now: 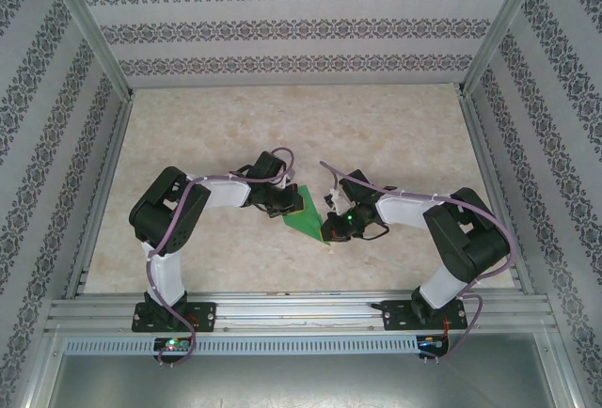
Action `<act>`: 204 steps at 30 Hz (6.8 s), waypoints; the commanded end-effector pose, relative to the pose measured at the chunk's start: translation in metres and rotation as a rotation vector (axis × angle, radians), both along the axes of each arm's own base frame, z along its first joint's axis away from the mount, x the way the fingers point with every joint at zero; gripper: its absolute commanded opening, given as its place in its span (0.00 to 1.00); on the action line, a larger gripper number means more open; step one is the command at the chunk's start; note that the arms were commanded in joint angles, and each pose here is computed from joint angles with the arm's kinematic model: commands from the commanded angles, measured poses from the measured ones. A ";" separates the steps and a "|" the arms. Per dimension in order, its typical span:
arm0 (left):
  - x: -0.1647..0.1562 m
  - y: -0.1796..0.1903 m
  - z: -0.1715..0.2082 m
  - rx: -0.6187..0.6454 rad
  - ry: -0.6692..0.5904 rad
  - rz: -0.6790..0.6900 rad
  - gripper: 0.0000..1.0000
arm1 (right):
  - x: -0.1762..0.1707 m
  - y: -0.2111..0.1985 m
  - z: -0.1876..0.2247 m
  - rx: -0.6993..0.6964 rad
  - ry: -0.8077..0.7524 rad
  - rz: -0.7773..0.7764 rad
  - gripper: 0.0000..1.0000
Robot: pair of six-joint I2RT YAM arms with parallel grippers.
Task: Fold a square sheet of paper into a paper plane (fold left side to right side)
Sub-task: Fourth fold the wing at the center of the table.
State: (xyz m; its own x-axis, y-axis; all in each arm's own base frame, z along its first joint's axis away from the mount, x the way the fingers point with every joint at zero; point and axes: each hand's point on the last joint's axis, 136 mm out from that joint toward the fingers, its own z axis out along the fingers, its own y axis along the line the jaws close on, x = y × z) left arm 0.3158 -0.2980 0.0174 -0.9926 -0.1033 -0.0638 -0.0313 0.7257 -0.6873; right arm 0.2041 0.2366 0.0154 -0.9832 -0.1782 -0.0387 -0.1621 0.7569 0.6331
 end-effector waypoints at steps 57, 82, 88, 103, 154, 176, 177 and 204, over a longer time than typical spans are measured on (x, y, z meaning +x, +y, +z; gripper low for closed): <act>-0.015 0.031 -0.044 0.185 0.082 0.027 0.00 | 0.032 0.010 -0.003 -0.020 -0.053 -0.057 0.00; 0.012 0.012 0.010 0.087 -0.075 -0.005 0.01 | 0.004 -0.025 -0.040 -0.159 0.050 -0.085 0.00; 0.022 -0.008 0.061 -0.069 -0.224 -0.038 0.00 | 0.004 -0.030 -0.046 -0.220 0.050 -0.099 0.00; -0.021 -0.037 0.048 -0.169 -0.192 -0.084 0.00 | 0.004 -0.036 -0.048 -0.282 0.045 -0.089 0.00; 0.060 0.114 -0.022 0.166 -0.104 0.212 0.00 | -0.012 -0.048 -0.055 -0.382 0.087 -0.031 0.00; 0.011 -0.007 0.052 -0.070 -0.218 -0.075 0.00 | 0.001 -0.035 -0.046 -0.315 0.051 -0.065 0.00; 0.012 -0.010 0.047 -0.068 -0.207 -0.084 0.00 | 0.002 -0.034 -0.046 -0.314 0.050 -0.066 0.00; -0.005 0.012 -0.030 0.104 -0.051 -0.095 0.00 | 0.041 0.039 0.042 0.119 -0.059 -0.078 0.00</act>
